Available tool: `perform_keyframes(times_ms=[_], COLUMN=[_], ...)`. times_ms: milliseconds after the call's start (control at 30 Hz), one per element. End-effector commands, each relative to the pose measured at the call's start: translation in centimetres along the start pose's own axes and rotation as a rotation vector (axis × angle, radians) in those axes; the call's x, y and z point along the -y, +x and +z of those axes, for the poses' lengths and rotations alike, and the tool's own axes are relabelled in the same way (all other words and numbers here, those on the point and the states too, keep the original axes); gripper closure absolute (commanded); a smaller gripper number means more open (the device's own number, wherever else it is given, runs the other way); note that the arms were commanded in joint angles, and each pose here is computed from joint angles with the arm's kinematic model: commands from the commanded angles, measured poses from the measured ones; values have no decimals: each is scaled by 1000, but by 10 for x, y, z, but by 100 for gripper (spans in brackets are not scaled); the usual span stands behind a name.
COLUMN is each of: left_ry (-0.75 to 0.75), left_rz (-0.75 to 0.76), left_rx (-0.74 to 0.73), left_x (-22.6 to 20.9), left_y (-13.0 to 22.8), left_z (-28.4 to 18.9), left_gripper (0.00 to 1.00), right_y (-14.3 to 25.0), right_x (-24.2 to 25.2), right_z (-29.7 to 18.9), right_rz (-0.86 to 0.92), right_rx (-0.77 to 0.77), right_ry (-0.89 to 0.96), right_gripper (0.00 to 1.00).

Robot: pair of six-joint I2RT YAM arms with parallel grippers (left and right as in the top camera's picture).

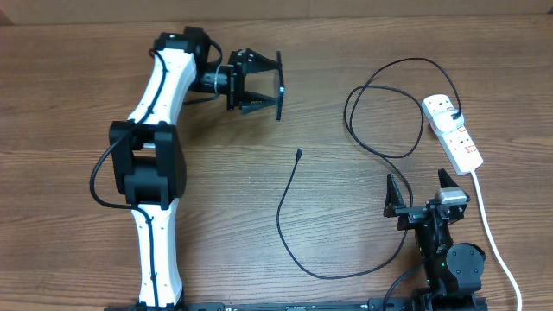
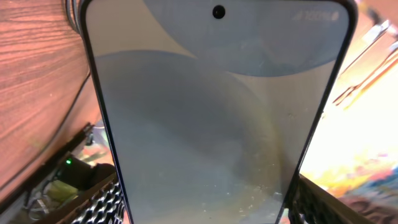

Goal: Plug charger to phone and switch on socket
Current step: 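Lift the phone with the left gripper and raise it upright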

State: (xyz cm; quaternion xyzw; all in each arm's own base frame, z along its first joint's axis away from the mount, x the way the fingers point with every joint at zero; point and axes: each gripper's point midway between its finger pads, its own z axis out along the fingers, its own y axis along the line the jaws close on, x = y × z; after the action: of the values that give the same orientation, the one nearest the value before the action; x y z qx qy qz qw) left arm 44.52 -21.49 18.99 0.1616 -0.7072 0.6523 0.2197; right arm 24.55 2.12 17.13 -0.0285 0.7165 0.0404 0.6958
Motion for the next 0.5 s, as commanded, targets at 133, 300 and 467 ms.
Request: perform_keyframes(times_ms=[133, 300, 467], left_ry=[78, 81, 81], left_rz=[-62, -62, -61], left_rx=[4, 8, 8], left_x=[17, 17, 17], left_y=[4, 3, 3], left_z=[-19, -22, -21], left_gripper=[28, 28, 28], right_y=[2, 2, 2], right_x=[1, 1, 1], right_z=[0, 0, 0], right_rz=[-1, -1, -1], right_rx=[4, 4, 4], right_ry=[6, 6, 6], right_gripper=[0, 0, 0])
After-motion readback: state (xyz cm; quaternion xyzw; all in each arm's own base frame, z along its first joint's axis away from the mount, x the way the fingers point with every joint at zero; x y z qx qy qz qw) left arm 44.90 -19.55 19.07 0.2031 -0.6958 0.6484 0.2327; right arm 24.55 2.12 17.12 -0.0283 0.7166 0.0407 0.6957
